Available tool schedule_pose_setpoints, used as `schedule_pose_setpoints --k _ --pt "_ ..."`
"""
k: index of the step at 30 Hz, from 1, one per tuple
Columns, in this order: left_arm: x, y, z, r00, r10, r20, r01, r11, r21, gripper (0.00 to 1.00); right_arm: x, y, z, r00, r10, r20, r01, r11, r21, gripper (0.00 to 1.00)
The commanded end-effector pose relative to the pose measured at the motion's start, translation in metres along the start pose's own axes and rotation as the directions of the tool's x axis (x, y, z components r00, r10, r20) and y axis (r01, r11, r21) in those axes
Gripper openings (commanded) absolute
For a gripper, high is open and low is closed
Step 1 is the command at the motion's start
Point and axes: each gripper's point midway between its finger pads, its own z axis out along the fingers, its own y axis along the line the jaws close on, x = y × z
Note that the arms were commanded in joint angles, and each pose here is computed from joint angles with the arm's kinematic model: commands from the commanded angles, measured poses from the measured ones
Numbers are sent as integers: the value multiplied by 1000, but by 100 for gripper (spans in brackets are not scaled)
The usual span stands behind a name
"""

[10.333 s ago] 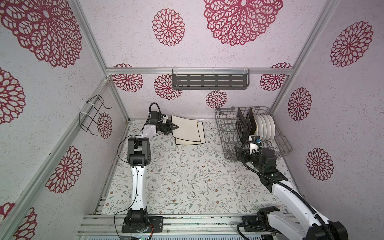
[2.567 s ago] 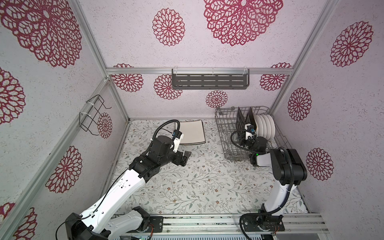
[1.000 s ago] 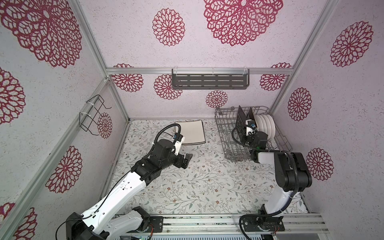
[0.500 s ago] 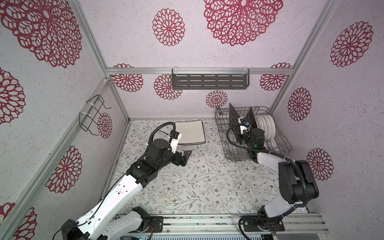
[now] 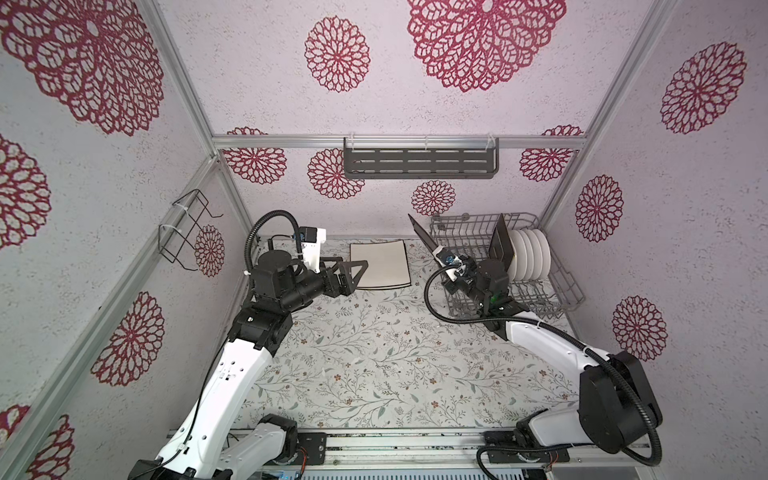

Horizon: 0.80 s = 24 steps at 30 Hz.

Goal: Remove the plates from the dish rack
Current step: 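Lift the flower-patterned plate out of the rack toward the left gripper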

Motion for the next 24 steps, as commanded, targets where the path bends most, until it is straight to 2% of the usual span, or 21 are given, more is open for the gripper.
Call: schedule_pose_setpoints --k 1,4,9,13,17,24 --pt "-11 -19 5 997 -81 -16 83 989 124 97 -127 -48 -41 935 -201 292 135 964 230 0" --pt "-10 -21 12 990 -128 -54 135 978 157 97 -141 -32 -43 920 -266 288 202 951 234 0" --pt "2 -17 24 970 -208 -127 229 957 179 98 -159 -15 -43 903 -302 306 243 946 216 0" --pt "13 -4 31 951 -268 -156 290 947 141 100 -171 0 -44 881 -358 309 298 928 225 0" --pt "23 3 40 929 -315 -194 344 929 138 91 -179 17 -42 861 -413 297 357 906 226 0" --pt "38 22 50 893 -389 -224 412 909 65 83 -199 40 -48 825 -473 309 412 878 243 0"
